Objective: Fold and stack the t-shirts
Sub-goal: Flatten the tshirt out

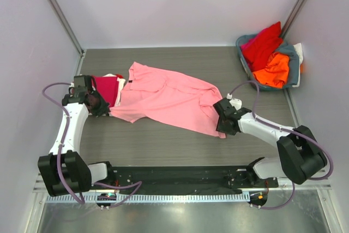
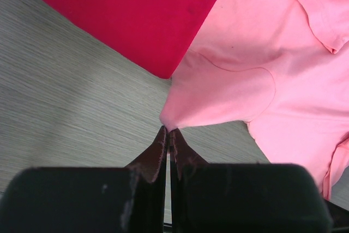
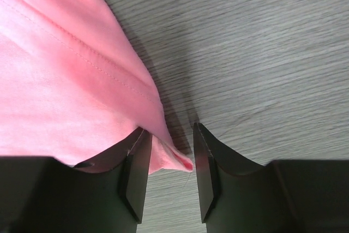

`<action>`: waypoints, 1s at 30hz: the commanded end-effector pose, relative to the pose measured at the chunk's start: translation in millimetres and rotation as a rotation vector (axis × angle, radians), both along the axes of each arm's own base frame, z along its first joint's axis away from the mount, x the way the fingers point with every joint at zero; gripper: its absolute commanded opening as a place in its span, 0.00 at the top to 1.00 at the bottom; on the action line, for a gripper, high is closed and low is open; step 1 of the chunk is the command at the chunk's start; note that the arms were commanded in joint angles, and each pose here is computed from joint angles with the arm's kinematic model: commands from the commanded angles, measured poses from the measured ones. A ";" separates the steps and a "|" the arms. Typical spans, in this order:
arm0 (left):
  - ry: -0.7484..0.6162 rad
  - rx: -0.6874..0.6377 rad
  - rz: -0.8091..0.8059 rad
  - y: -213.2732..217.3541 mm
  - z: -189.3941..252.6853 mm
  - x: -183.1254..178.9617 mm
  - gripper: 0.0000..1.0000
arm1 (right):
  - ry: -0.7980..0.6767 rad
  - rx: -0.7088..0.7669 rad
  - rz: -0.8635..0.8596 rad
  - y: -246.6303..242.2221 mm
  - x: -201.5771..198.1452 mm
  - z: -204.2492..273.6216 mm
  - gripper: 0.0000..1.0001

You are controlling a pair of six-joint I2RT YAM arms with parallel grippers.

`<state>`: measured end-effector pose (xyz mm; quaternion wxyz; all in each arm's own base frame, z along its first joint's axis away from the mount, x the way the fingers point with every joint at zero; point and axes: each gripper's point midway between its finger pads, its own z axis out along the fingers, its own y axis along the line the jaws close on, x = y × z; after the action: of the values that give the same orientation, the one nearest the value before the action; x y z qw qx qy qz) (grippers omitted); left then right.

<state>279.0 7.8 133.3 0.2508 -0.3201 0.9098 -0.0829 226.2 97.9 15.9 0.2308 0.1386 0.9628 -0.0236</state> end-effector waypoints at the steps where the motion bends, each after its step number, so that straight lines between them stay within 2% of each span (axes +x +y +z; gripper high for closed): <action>1: -0.038 0.004 -0.013 1.4 8.4 1.6 1.00 | 0.014 0.034 -0.024 -1.6 -8.6 -3.6 0.57; 8: -0.036 -0.006 -0.023 -1.3 7.8 0.2 1.00 | 0.011 0.100 -0.026 3.6 -14.7 -0.6 0.63; 9: -0.035 -0.006 -0.023 -1.3 7.4 0.3 1.00 | 0.011 0.104 -0.026 3.1 -16.0 -0.8 0.66; 10: -0.034 -0.009 -0.023 -1.5 7.3 -0.1 1.00 | 0.012 0.110 -0.024 3.6 -16.5 -0.4 0.77; 12: -0.032 -0.010 -0.026 -2.2 7.2 -0.4 1.00 | 0.011 0.115 -0.029 2.2 -16.8 -0.2 0.86; 13: -0.033 -0.012 -0.029 -3.1 7.3 -0.4 1.00 | 0.006 0.121 -0.031 1.9 -16.2 1.6 0.94; 15: -0.035 -0.015 -0.029 -3.4 7.9 -1.2 1.00 | -0.009 0.132 -0.045 0.1 -11.0 6.3 0.99; 23: -0.079 -0.131 -0.051 -30.3 10.7 2.5 1.00 | -0.141 0.244 -0.110 -7.7 37.4 55.1 0.99; 28: -0.121 -0.147 -0.044 -32.4 34.4 20.0 1.00 | -0.283 0.414 -0.061 -4.8 91.6 126.8 0.99; 29: -0.172 -0.136 -0.045 -30.2 58.0 32.0 1.00 | -0.330 0.446 -0.045 -2.6 106.7 150.2 0.99; 30: -0.162 -0.138 -0.041 -29.7 64.1 34.4 1.00 | -0.348 0.488 -0.020 1.1 112.9 164.5 0.99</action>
<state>282.1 -20.3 145.9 0.2421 -0.3194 0.9042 -0.1479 305.0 84.2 119.8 0.3004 0.2427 0.9103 0.1488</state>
